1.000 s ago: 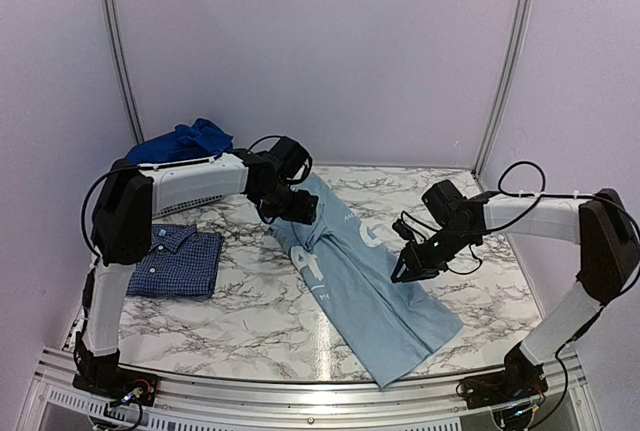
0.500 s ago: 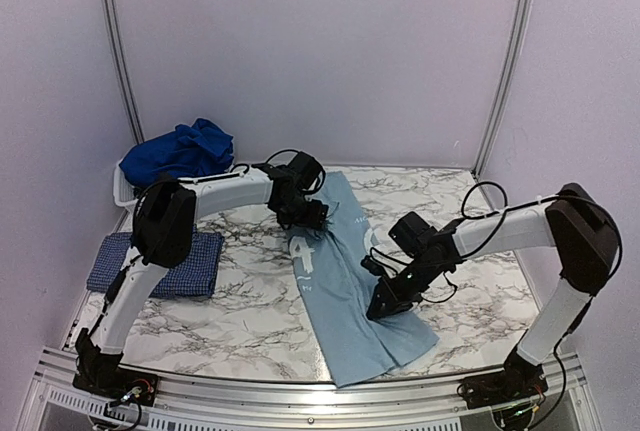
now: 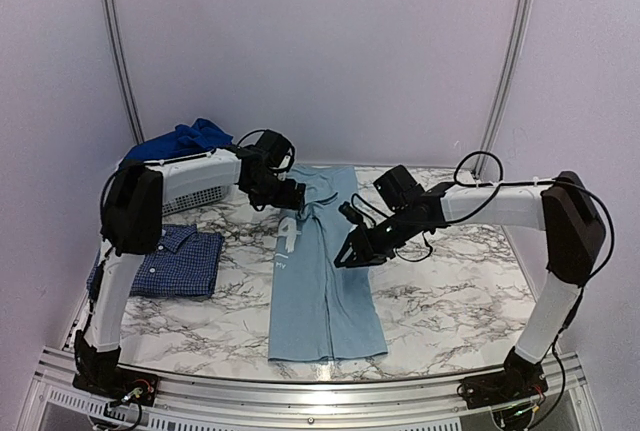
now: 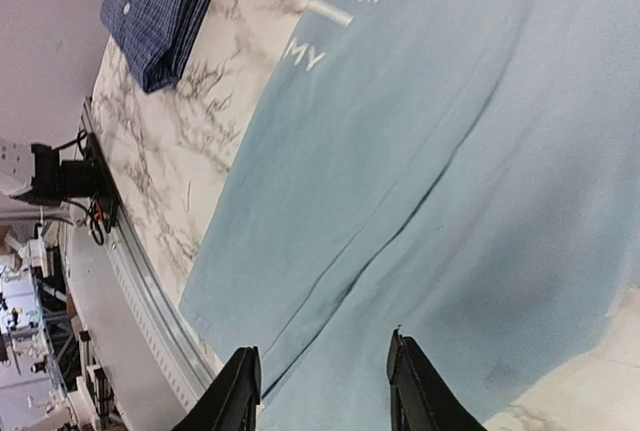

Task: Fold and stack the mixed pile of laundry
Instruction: Rotate the rectangle-folded T-shirt at the center of the board.

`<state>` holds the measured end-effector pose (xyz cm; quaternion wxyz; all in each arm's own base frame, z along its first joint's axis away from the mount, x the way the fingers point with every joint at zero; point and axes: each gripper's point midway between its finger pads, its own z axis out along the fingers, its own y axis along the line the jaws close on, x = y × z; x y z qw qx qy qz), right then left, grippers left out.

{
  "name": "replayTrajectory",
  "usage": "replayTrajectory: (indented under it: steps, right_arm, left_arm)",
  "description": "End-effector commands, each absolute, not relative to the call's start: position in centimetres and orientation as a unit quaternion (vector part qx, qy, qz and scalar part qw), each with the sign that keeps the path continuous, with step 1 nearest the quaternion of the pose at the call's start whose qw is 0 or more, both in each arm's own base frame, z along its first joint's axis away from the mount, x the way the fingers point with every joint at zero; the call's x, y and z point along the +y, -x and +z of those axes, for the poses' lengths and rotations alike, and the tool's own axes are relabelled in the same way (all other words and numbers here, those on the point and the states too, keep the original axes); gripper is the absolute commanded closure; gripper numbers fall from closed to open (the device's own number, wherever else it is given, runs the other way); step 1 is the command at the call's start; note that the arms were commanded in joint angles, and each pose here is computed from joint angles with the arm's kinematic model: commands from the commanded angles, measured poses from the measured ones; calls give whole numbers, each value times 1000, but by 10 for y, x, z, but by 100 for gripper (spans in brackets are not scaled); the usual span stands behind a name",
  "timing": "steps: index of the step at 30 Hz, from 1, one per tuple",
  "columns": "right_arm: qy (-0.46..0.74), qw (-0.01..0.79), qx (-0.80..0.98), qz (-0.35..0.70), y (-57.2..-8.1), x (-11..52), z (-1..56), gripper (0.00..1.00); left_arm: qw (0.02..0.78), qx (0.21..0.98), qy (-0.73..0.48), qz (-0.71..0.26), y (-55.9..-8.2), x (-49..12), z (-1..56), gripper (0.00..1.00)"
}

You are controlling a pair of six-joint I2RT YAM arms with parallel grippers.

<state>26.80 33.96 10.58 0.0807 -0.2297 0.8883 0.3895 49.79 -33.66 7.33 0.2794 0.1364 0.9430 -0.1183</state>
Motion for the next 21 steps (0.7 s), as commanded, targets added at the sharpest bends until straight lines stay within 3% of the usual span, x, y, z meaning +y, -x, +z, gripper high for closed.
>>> replayTrajectory:
  steps: [1,5,10,14,21]
  right_arm:
    - [231,129,901,344,-315,326,109,61]
    - [228,143,915,301,-350,327,93,62]
    - [218,140,924,280,-370,329,67,66]
    - [202,123,937,258,-376,320,36,70]
    - [148,124,953,234,-412,282,12,71]
  left_arm:
    - [293,928,-170,-156,-441,-353,114,6]
    - [261,936,-180,-154,-394,-353,87,12]
    - [224,944,-166,-179,-363,-355,53,32]
    - [209,947,-168,-175,-364,-358,32,52]
    - [195,960,-137,-150,-408,-352,0,63]
